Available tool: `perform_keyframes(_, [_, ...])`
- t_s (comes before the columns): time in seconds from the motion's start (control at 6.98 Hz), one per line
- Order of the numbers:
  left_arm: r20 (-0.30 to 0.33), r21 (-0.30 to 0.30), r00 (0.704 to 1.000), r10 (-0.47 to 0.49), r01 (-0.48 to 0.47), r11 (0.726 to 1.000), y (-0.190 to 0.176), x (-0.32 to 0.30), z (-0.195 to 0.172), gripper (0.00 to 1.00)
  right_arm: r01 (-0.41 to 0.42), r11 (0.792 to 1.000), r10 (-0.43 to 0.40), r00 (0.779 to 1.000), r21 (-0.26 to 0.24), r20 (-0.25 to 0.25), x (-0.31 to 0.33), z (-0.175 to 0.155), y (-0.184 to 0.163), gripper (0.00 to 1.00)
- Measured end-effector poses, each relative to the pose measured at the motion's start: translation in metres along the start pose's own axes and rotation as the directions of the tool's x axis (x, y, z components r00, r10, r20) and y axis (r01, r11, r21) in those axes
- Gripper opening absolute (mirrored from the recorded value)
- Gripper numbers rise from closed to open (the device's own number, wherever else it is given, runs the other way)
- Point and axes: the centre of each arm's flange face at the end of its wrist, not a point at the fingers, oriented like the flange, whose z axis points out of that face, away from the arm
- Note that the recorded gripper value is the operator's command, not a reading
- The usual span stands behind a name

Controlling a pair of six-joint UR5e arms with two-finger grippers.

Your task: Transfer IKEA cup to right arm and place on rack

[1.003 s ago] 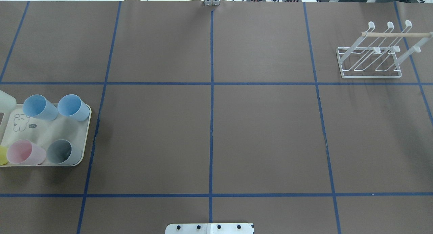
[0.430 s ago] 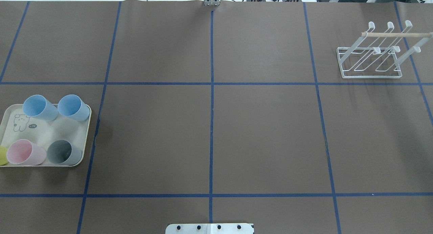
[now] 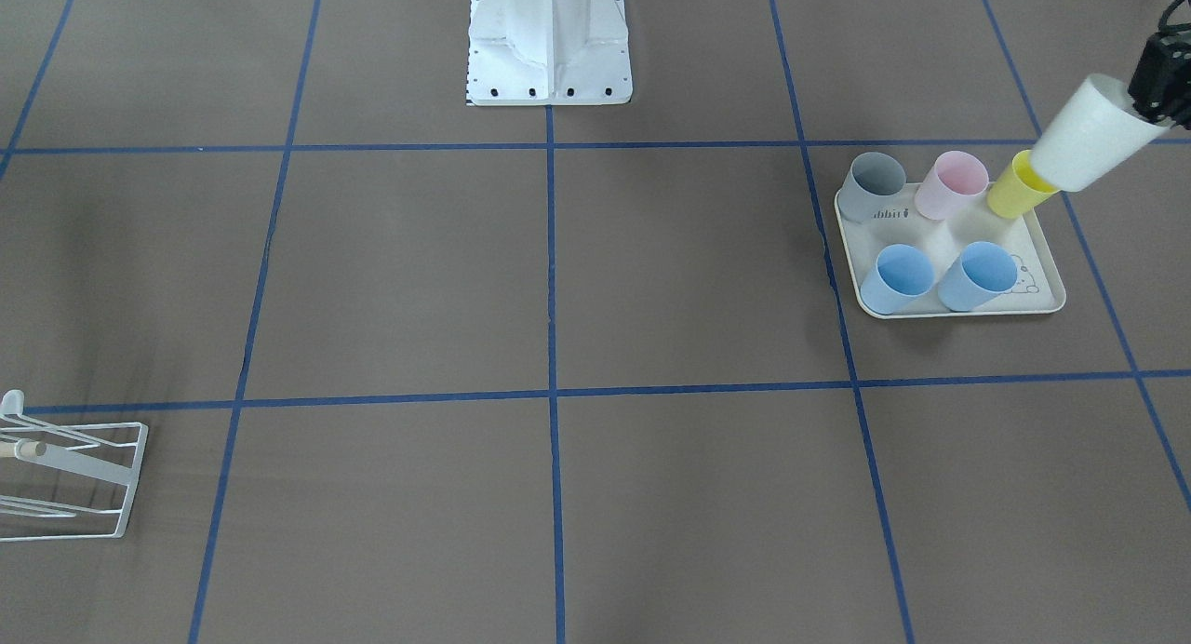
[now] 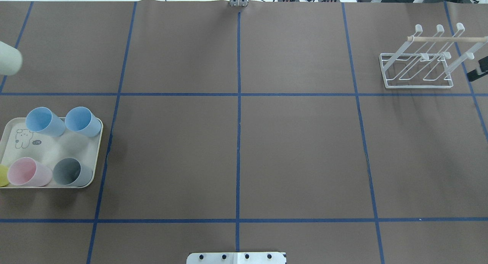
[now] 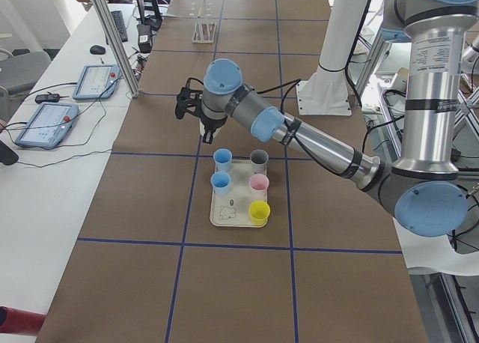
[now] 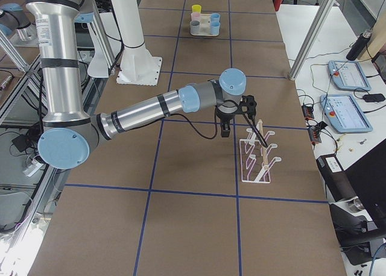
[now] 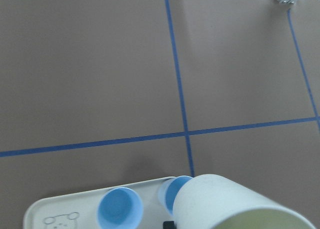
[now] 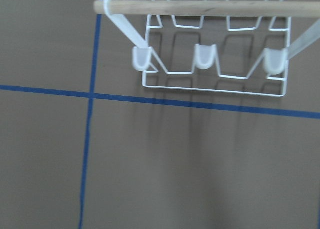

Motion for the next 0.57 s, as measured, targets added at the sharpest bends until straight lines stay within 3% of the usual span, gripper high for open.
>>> perform_keyframes(0.29, [-0.111,-0.070,0.988,-0.106,0.099,0.993,0.005,0.078,0.047,0.00,-0.113,0.993,0.107,0.987,0.045,0.118,-0.070,0.024,0.011,0.99])
perform_keyframes(0.57, [-0.193,-0.143,0.958,-0.214,0.189,0.972,0.006,0.139,0.087,0.00,-0.245,0.969,0.226,0.930,0.032,0.289,-0.134,0.033,0.028,0.99])
